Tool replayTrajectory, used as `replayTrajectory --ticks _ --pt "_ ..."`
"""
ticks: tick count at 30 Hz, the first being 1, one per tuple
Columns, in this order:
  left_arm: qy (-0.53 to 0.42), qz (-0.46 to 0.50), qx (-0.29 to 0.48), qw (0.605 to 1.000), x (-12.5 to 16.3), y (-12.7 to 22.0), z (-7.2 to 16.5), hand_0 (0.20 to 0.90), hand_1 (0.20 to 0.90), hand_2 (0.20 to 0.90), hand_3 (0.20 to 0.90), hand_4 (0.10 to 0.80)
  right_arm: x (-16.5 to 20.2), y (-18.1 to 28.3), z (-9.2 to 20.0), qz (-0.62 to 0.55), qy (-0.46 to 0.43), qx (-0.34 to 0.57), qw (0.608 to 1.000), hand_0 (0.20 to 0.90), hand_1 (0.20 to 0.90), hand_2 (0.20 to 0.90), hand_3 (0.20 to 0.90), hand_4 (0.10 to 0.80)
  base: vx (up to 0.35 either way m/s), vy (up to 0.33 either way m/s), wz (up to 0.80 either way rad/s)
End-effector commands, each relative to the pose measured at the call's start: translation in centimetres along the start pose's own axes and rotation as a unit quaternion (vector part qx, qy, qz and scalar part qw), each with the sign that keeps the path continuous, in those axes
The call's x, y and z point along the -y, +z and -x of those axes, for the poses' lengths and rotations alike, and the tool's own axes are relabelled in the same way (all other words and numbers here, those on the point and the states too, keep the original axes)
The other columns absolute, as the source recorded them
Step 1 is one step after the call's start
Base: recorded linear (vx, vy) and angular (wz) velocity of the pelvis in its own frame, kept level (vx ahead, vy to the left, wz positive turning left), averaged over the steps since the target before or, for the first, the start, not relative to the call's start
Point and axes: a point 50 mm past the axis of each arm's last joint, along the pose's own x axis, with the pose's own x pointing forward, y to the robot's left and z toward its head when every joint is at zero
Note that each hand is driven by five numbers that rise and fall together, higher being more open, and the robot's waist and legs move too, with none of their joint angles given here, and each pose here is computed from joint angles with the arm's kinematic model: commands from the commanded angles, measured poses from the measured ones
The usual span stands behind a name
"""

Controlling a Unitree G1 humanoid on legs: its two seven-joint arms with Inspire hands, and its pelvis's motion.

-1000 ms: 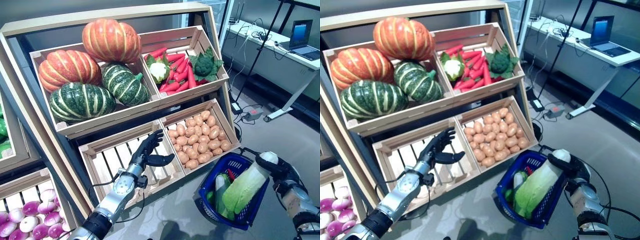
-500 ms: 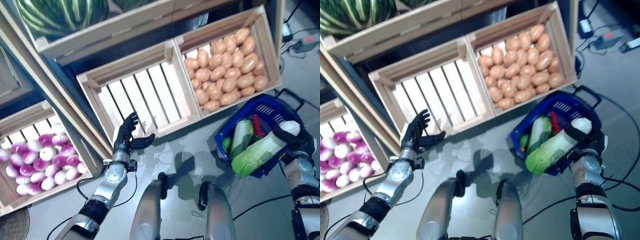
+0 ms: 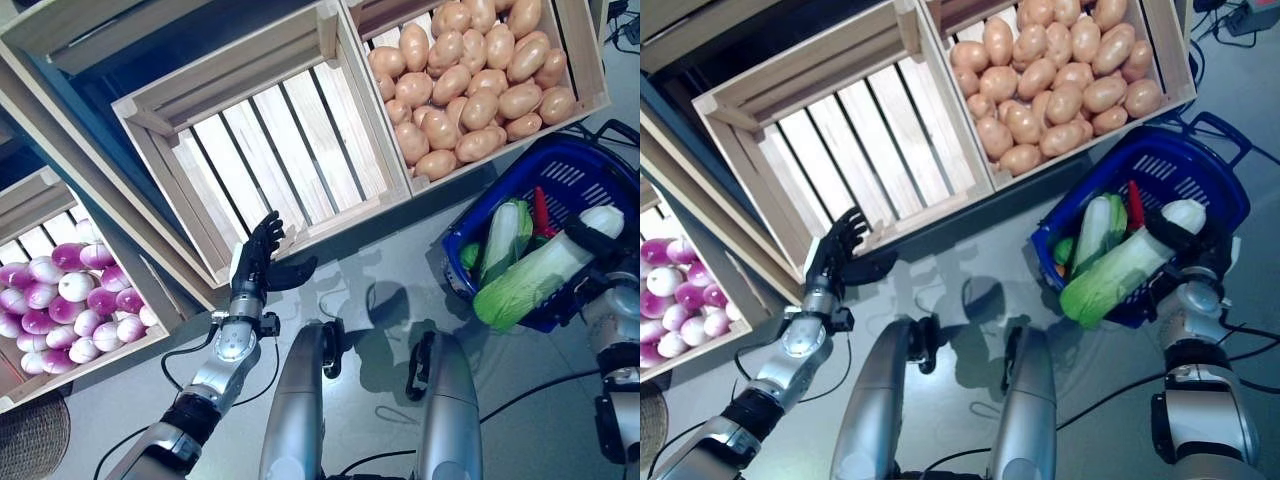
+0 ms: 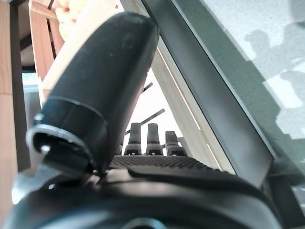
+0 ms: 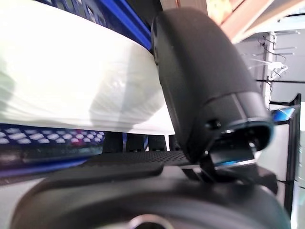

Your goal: Put vegetables into the basket

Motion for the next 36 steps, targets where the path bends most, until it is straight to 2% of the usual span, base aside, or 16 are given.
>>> replayTrajectory --ticks 1,10,17,31,36 --pt "-0.017 0.035 0.111 0.993 0.6 4.3 -0.8 0.900 0.900 0.900 0.900 0.800 2.8 8.3 -1.1 -0.004 -0.075 0.149 0.986 0.900 0.900 0.900 0.900 0.800 -0.007 -0.021 -0.07" --pt "-0.020 0.024 0.106 0.994 0.4 3.8 -0.3 0.900 0.900 0.900 0.900 0.800 4.0 8.3 -1.0 -0.002 -0.065 0.146 0.987 0.900 0.900 0.900 0.900 0.800 0.035 -0.009 -0.02" --pt "-0.006 0.021 0.122 0.992 0.0 4.6 -0.4 0.900 0.900 0.900 0.900 0.800 3.4 7.9 -0.9 0.000 -0.030 0.142 0.989 0.900 0.900 0.900 0.900 0.800 0.008 -0.005 -0.03" --pt "-0.015 0.009 0.070 0.997 -0.8 2.4 0.6 0.900 0.900 0.900 0.900 0.800 3.6 3.2 -0.2 -0.001 0.034 0.080 0.996 0.900 0.900 0.900 0.900 0.800 0.067 -0.005 -0.03" --pt "-0.022 0.003 0.040 0.999 -0.8 1.1 1.3 0.900 0.900 0.900 0.900 0.800 3.2 0.0 0.8 -0.077 0.056 0.043 0.995 0.900 0.900 0.900 0.900 0.800 0.110 0.009 0.01"
